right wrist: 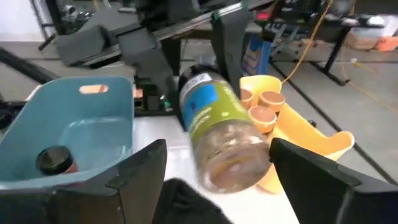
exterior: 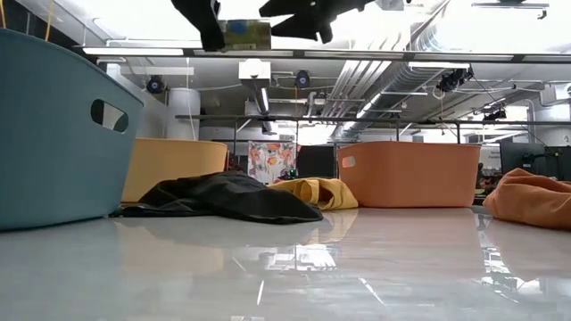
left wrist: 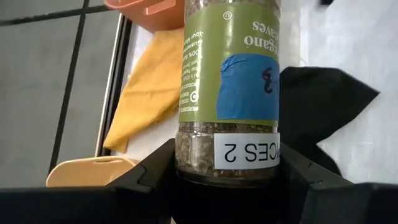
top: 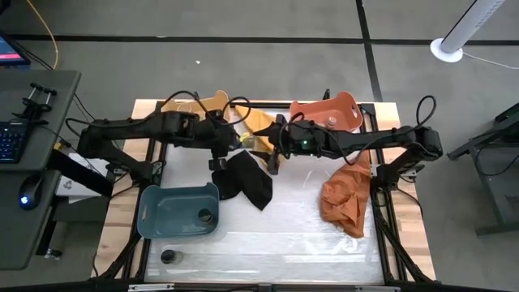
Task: Sort spices by type
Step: Put the top black spice bottle into the blue bin
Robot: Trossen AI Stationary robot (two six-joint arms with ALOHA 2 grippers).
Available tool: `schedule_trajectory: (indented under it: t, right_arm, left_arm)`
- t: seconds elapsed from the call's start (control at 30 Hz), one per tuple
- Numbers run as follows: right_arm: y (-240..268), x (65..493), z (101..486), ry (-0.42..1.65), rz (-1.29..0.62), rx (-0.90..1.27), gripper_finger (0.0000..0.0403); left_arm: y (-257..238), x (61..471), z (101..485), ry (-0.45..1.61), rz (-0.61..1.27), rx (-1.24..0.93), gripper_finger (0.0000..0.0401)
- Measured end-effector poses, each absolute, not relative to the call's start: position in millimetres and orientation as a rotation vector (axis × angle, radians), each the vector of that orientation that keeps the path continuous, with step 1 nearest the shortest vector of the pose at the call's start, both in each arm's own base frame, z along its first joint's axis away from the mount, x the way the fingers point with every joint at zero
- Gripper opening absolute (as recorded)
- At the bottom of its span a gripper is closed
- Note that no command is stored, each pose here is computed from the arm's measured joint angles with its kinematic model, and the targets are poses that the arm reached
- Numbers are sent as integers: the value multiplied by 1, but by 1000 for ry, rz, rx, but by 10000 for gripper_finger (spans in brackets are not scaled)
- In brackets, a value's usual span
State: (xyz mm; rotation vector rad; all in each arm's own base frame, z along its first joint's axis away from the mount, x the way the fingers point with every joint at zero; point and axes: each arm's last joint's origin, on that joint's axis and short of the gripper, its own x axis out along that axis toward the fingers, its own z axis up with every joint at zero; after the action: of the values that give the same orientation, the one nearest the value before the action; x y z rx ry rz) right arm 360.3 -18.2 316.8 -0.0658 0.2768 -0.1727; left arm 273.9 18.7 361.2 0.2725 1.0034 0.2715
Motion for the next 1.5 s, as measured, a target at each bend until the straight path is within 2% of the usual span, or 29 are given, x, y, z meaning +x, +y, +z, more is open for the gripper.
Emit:
schedule_trajectory:
  t: [0.27,0.47,0.67,0.87,1.0,1.17,1.4,1.5]
  right_arm:
    - [-22,363,317,243,-225,-84,288]
    - [-17,364,319,224,-119,-88,288]
    - [-14,364,320,217,-23,-81,288]
    - [-13,364,321,209,-17,-78,285]
    - [-13,364,321,209,-19,-86,252]
    - [-14,364,321,211,-39,-92,174]
    - [-17,363,321,208,-45,-85,167]
    - [-21,360,324,216,-55,-84,167]
  left_arm:
    - [8,278,363,965,269,310,162]
    - [6,278,363,963,234,323,162]
    - [6,286,368,871,226,346,162]
    - [6,286,369,868,218,363,162]
    - [5,286,368,875,215,361,162]
    - [6,286,368,877,218,362,164]
    - [6,285,366,893,225,358,256]
    - [6,279,365,953,228,346,277]
